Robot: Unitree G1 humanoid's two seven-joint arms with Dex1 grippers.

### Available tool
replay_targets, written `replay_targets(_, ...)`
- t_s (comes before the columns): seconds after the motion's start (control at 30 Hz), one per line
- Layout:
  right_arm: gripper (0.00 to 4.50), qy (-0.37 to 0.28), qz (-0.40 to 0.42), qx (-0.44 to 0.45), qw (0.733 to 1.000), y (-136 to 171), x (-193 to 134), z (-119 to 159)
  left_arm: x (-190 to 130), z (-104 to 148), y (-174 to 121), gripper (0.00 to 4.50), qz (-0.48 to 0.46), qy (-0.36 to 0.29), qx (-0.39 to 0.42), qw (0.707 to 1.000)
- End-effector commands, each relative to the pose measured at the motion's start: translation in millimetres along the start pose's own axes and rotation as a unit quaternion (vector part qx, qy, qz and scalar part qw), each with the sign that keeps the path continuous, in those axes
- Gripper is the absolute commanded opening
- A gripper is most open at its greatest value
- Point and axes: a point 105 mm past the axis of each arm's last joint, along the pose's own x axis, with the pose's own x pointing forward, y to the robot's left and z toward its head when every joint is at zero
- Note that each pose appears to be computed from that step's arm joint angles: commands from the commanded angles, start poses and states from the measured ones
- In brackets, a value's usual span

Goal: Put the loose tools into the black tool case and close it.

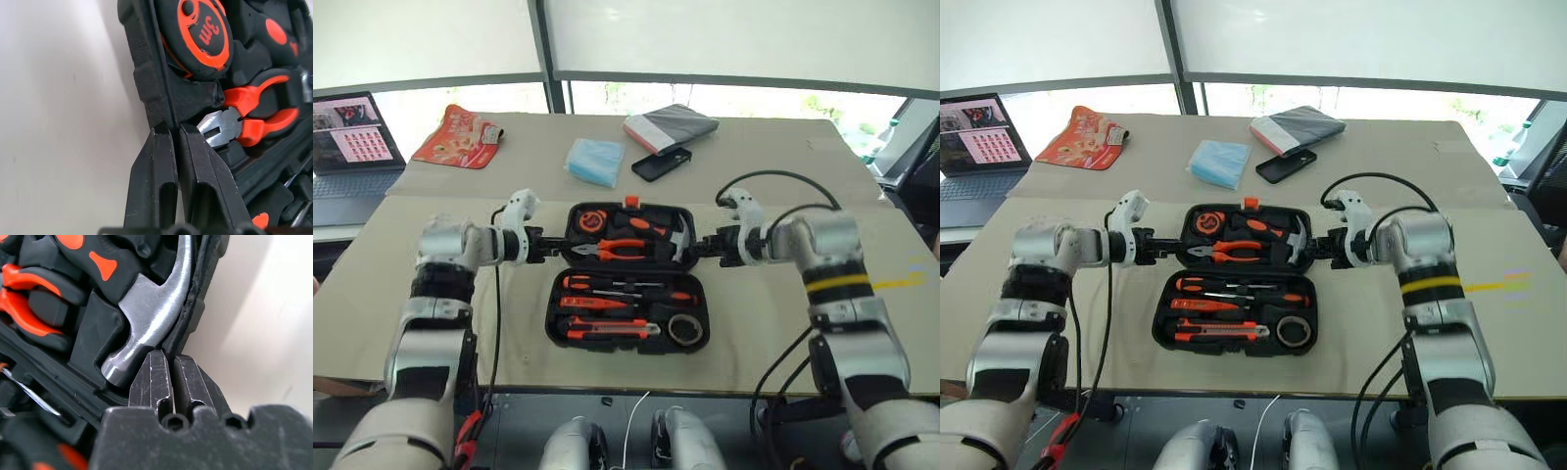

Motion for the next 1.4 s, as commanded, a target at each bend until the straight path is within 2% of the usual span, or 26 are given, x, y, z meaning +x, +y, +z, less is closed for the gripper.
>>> replay_targets(0.03, 0.00, -0.140, 0.036, -0.240, 0.960, 31, -39, 41, -40, 45, -19, 0.01, -0.048, -0.177, 0.129, 0.975)
replay_targets(0.13, 0.00, -0.170, 0.033, -0.358, 0.918, 41, -51, 21, -60, 34, -18, 0.01, -0.032, -0.220, 0.217, 0.951)
replay_targets(0.2, 0.00, -0.172, 0.035, -0.439, 0.881, 48, -56, -2, -68, 14, -17, 0.01, -0.026, -0.203, 0.307, 0.930)
replay_targets(0.33, 0.00, -0.149, 0.024, -0.529, 0.835, 43, -56, -46, -78, -28, -22, 0.01, -0.041, -0.181, 0.418, 0.889)
replay_targets(0.43, 0.00, -0.148, 0.037, -0.590, 0.793, 44, -55, -70, -83, -62, -20, 0.01, -0.053, -0.136, 0.451, 0.880)
replay_targets(0.47, 0.00, -0.145, 0.046, -0.594, 0.790, 44, -55, -78, -86, -71, -18, 0.01, -0.055, -0.127, 0.449, 0.883)
replay_targets(0.5, 0.38, -0.143, 0.053, -0.595, 0.789, 44, -56, -86, -89, -76, -16, 0.00, -0.054, -0.124, 0.448, 0.884)
replay_targets(0.6, 1.44, -0.136, 0.060, -0.601, 0.786, 42, -60, -98, -100, -87, -9, 1.00, -0.049, -0.102, 0.443, 0.890)
replay_targets(0.73, 2.78, -0.136, 0.046, -0.611, 0.778, 36, -77, -104, -121, -83, 8, 2.40, 0.000, -0.092, 0.442, 0.892)
replay_targets(0.77, 3.03, -0.135, 0.039, -0.594, 0.792, 33, -83, -102, -124, -81, 13, 2.75, 0.010, -0.086, 0.435, 0.896)
replay_targets(0.87, 3.03, -0.124, 0.018, -0.532, 0.837, 21, -103, -99, -123, -60, 21, 2.75, 0.039, -0.104, 0.411, 0.905)
replay_targets(0.97, 2.28, -0.116, 0.036, -0.486, 0.865, 24, -115, -98, -109, -50, 15, 2.80, 0.020, -0.096, 0.418, 0.903)
replay_targets(1.03, 1.64, -0.108, 0.077, -0.442, 0.887, 37, -120, -102, -95, -40, 10, 2.80, 0.013, -0.101, 0.408, 0.907)
replay_targets(1.07, 1.25, -0.106, 0.102, -0.423, 0.894, 46, -122, -104, -87, -36, 7, 2.29, 0.007, -0.105, 0.404, 0.909)
replay_targets(1.1, 1.01, -0.100, 0.127, -0.403, 0.901, 56, -122, -106, -80, -32, 4, 2.19, -0.003, -0.105, 0.397, 0.912)
replay_targets(1.17, 0.23, -0.093, 0.170, -0.386, 0.902, 78, -122, -109, -66, -28, -2, 1.35, -0.017, -0.100, 0.392, 0.915)
replay_targets(1.2, 0.02, -0.084, 0.191, -0.376, 0.903, 88, -121, -112, -60, -27, -4, 1.04, -0.026, -0.093, 0.392, 0.915)
replay_targets(1.3, 0.00, -0.009, 0.275, -0.379, 0.884, 118, -121, -143, -39, -31, -12, 0.12, -0.077, -0.044, 0.384, 0.919)
replay_targets(1.4, 0.00, -0.009, 0.283, -0.365, 0.887, 127, -116, -150, -32, -24, -10, 0.05, -0.080, -0.037, 0.393, 0.915)
